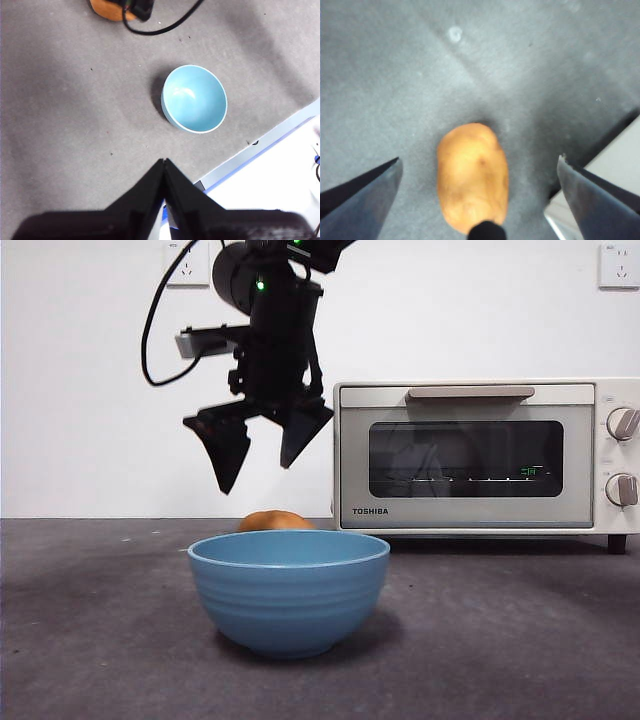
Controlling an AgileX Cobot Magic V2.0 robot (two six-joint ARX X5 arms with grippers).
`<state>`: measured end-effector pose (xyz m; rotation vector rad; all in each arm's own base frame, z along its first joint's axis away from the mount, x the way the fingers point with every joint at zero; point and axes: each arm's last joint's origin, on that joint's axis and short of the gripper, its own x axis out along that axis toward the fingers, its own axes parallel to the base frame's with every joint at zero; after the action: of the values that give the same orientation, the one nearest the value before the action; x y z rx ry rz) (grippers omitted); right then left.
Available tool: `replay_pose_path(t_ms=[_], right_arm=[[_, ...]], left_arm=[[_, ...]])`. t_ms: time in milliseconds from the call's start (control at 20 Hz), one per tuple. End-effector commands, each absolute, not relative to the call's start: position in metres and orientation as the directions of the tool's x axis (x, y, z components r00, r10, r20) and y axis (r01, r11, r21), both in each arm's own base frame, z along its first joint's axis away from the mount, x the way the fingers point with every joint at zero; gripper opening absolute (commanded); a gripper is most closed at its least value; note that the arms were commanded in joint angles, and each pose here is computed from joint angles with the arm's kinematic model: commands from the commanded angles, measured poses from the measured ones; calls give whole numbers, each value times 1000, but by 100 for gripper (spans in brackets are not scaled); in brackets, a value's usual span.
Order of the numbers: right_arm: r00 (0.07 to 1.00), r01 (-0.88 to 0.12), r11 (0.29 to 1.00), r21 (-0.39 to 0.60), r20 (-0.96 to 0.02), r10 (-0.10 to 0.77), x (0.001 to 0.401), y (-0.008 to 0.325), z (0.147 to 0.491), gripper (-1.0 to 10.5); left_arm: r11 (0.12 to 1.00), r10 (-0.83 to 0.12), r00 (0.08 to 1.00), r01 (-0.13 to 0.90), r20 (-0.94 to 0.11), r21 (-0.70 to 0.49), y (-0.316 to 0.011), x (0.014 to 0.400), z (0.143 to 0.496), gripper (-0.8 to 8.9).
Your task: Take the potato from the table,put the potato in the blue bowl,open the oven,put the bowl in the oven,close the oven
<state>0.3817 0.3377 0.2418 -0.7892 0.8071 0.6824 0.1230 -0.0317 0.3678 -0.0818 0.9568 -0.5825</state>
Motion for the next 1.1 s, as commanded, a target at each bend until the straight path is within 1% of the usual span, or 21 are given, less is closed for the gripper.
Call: replay_pose_path(t_ms=[50, 450, 700, 800, 850, 950, 1100], right_arm=[[501, -793, 510, -332, -833, 237, 385, 344, 227, 667], [461, -810, 514, -283, -848, 260, 398, 343, 200, 665], [415, -813, 533, -234, -875, 248, 406, 336, 182, 661], [402, -813, 542, -213, -878, 258, 409, 333, 180, 656], [397, -813, 544, -207, -881, 258, 410, 333, 178, 632], [389, -806, 559, -197, -887, 248, 410, 330, 178, 518], [369, -805, 563, -185, -900, 232, 409, 328, 176, 472]], left_arm=[[839, -505, 426, 446, -751, -311, -33, 123, 365, -4], [839, -505, 426, 446, -751, -312, -33, 123, 365, -4], [839, -505, 426, 447, -750, -311, -33, 123, 365, -4], [839, -505, 426, 447, -750, -311, -33, 123, 365, -4], [839, -505, 426, 447, -750, -311, -33, 123, 365, -4], [839, -505, 427, 447, -750, -311, -33, 123, 365, -4], [839, -505, 426, 447, -750, -311, -33, 123, 365, -4]])
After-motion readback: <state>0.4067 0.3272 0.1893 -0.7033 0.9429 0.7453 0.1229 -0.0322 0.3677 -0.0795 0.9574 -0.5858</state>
